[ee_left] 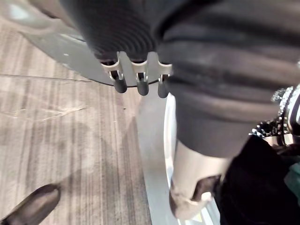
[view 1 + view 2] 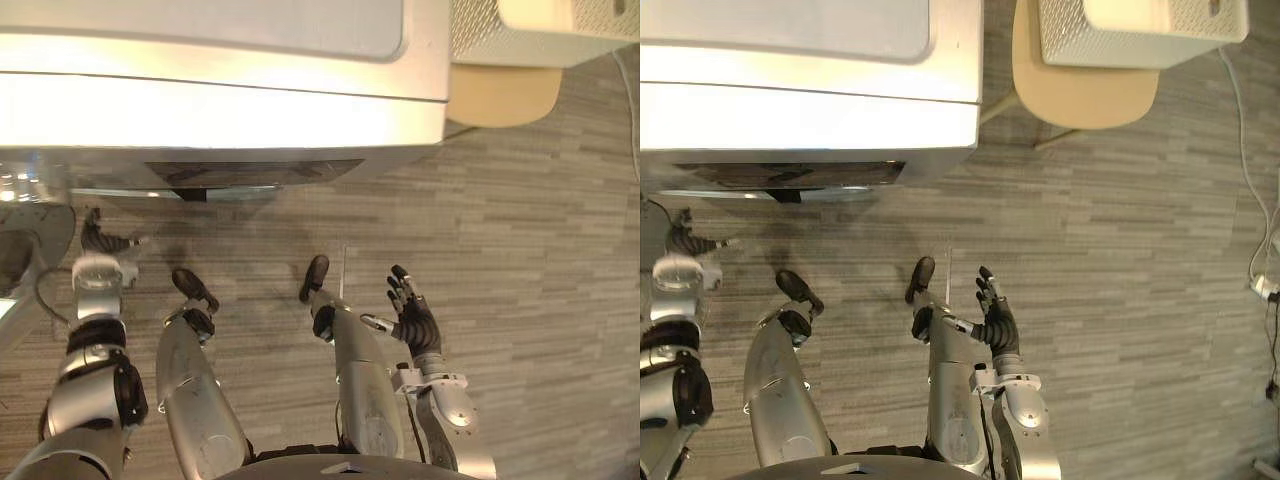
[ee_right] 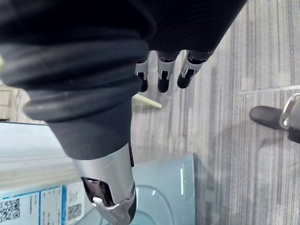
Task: Pick up the laundry basket with both hands and put the clothes into the washing machine.
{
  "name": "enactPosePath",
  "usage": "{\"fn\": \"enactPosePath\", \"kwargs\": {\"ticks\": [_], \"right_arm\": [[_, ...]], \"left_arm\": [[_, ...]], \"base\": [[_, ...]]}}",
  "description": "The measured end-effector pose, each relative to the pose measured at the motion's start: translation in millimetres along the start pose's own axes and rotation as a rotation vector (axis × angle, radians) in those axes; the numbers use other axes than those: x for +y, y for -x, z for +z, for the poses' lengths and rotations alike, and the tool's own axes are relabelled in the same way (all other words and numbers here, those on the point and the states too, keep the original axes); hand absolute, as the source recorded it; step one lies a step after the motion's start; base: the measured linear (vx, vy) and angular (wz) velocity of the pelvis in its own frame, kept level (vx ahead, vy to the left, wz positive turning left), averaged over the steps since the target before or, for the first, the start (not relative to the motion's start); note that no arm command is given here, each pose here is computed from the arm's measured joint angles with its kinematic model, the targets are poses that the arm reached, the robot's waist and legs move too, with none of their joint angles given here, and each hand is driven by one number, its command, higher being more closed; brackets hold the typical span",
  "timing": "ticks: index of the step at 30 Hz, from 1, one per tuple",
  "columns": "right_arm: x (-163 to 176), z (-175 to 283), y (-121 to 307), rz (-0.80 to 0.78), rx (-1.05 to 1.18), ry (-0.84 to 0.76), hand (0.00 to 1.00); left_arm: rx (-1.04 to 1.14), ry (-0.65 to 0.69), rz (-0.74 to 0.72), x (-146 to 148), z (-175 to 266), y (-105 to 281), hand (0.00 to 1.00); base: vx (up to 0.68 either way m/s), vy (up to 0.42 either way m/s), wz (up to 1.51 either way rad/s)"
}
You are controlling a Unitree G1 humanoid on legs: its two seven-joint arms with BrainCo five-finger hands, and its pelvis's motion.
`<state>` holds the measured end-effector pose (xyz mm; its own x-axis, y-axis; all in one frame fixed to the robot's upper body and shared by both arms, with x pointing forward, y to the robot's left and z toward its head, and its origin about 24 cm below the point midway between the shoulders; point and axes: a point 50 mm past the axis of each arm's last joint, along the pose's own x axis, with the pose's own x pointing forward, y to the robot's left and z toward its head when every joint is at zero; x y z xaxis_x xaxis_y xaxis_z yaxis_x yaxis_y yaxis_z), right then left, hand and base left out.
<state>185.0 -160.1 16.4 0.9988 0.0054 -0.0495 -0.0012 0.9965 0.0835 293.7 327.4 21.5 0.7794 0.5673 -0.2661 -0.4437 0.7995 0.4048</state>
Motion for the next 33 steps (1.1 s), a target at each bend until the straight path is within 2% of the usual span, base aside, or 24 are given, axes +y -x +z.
{"fn": "enactPosePath", "kwargs": {"ticks": [7, 10, 12, 14, 18, 21, 27, 33], "right_arm": [[-2.9, -39.3, 6.7, 0.004, 0.18, 0.081, 0.0], [-5.0, -62.9, 7.3, -0.02, 0.286, 0.08, 0.0], [-4.2, -90.4, 14.7, -0.051, 0.418, 0.1, 0.0], [-6.9, -107.9, 23.3, -0.063, 0.509, 0.117, 0.0], [-24.4, -128.8, 13.4, -0.107, 0.635, 0.178, 0.0], [-34.7, -136.5, 16.5, -0.141, 0.695, 0.194, 0.0], [-39.9, -159.3, 40.0, -0.181, 0.852, 0.161, 0.0], [-50.2, -168.7, 55.7, -0.213, 0.953, 0.16, 0.0]], "left_arm": [[0.169, 0.065, -0.048, -36.0, -73.1, 37.4, 0.0], [0.241, 0.024, -0.095, -52.5, -106.0, 61.8, 0.0], [0.364, -0.048, -0.203, -75.8, -146.0, 96.4, 0.0], [0.379, -0.065, -0.267, -90.4, -153.5, 110.7, 0.0], [0.394, -0.092, -0.36, -110.4, -162.1, 129.6, 0.0], [0.415, -0.085, -0.374, -112.2, -168.6, 136.6, 0.0], [0.522, -0.026, -0.355, -97.5, -196.1, 158.5, 0.0], [0.651, 0.186, -0.28, -92.5, -211.9, 173.8, 0.0]], "base": [[0.0, 0.014, 0.24], [-0.01, 0.009, 0.15], [-0.01, 0.053, 0.04], [-0.02, 0.083, 0.0], [-0.01, 0.106, -0.22], [0.01, 0.039, 0.11], [0.08, -0.09, 0.36], [0.08, -0.082, -0.05]]}}
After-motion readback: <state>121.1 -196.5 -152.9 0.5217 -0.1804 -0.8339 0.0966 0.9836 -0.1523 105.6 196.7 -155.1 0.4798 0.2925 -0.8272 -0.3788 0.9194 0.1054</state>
